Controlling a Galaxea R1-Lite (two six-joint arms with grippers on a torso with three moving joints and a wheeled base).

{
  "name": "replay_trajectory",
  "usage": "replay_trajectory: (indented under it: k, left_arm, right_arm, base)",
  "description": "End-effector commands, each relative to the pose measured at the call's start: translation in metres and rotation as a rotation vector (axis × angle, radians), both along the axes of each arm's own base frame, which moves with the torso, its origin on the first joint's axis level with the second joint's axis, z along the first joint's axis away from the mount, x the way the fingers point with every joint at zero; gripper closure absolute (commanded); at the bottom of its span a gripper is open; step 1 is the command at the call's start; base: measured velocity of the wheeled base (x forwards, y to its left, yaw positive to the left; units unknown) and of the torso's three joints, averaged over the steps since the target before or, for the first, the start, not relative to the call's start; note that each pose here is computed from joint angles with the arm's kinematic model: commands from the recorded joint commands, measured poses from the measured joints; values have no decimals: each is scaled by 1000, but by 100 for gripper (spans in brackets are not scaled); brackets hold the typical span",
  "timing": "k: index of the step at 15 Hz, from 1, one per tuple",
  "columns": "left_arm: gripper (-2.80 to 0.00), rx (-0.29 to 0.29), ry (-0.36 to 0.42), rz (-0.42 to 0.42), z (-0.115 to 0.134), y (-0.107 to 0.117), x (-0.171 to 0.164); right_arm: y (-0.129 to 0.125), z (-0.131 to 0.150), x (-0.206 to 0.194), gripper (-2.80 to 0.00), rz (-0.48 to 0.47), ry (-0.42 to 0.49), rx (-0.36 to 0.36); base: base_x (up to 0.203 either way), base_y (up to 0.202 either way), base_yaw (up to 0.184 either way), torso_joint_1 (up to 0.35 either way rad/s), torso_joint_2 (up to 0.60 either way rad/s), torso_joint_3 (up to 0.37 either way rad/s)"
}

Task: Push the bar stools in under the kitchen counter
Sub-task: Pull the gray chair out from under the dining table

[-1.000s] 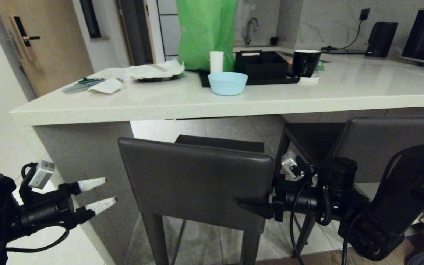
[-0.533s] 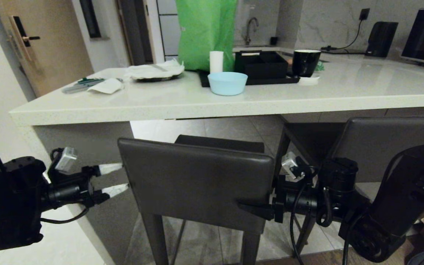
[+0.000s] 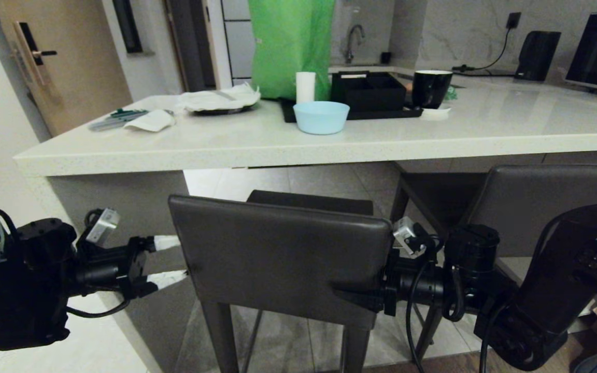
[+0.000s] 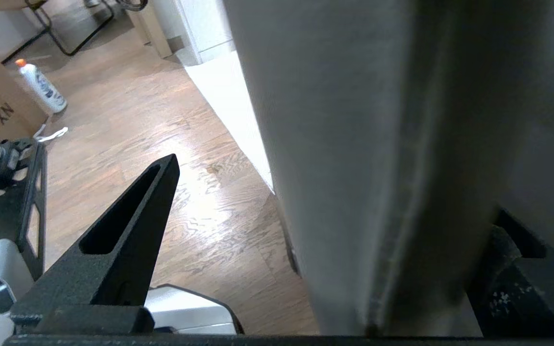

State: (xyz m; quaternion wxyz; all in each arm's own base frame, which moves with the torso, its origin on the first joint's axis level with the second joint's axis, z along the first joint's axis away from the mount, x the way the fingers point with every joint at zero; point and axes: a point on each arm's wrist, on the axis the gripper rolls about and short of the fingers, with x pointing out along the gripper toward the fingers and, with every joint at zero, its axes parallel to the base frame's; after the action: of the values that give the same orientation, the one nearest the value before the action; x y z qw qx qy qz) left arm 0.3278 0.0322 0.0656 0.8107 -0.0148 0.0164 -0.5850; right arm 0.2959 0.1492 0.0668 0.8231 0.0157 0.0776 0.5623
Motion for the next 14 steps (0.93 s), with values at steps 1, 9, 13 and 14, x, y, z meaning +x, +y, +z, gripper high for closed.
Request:
replay_trajectory:
  k: [1,9,13,14]
  left_arm:
    - [-280,-3,-2,-5,-5,1,12]
    - [-280,-7,-6,-19,-4,-14,27]
    - [-280,-2,38,-16,-11,-23,3]
    - [-280,3,41,-17,-14,-24,-3]
  right_arm:
    - [1,0,1,-280,3,-6,3]
    - [2,-8,4,-280,1,6,-1]
    - [3,-11,6,-280,1,9,-3]
    - [3,-12,7,-280,1,10,-3]
  base:
    - [0,0,0,0,0,0]
    - [0,0,0,0,0,0]
    - [0,0,0,0,0,0]
    - [0,0,0,0,0,0]
